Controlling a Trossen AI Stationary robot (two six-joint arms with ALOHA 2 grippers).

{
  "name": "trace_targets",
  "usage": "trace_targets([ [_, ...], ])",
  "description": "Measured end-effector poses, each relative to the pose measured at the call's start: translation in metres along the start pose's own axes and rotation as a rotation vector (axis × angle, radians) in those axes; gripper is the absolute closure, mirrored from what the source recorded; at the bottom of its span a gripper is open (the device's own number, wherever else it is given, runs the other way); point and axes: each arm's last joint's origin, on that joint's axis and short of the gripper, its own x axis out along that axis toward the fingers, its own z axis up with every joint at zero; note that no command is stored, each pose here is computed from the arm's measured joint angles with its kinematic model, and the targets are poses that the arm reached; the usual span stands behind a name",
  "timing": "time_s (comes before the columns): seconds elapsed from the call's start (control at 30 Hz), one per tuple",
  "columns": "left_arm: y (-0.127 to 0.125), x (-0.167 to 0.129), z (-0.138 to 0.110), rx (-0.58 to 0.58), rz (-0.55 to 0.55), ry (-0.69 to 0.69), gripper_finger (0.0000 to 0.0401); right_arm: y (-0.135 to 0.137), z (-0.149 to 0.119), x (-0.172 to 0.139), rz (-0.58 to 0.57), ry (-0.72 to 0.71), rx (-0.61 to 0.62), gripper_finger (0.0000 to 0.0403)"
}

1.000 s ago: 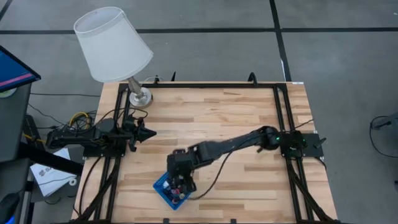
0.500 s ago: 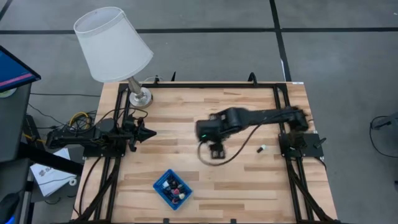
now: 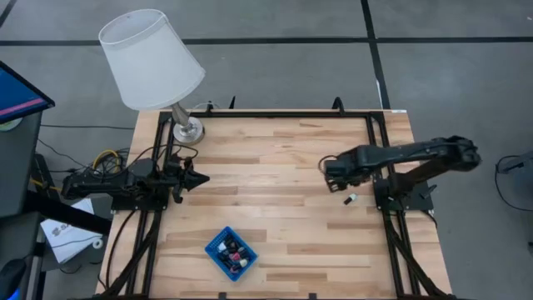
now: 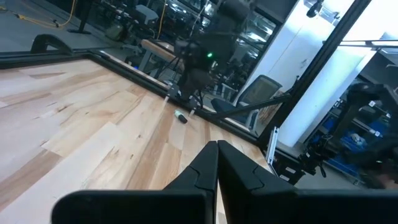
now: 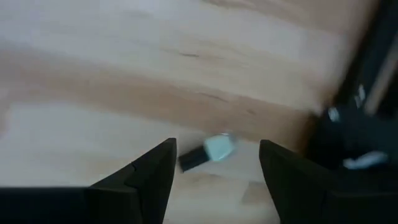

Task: Pick & Place Nail Polish
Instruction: Put the white nail polish bottle in the blue bin

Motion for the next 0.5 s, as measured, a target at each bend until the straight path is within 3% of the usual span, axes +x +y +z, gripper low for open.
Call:
trace_targets([
  [0.17,0.0,0.0,0.0,0.0,0.0,0.0,0.04,-0.021,-0.013,0.028,-0.012,0.028,0.315,0.0179],
  [0.37,0.0,0.0,0.0,0.0,0.0,0.0,0.04,-0.023,-0.021,0.054,0.026,0.042,0.466,0.0179],
  [0.5,0.0,0.0,0.0,0.0,0.0,0.0,0.04,-0.024,-0.027,0.073,0.002,0.121,0.473,0.0182],
])
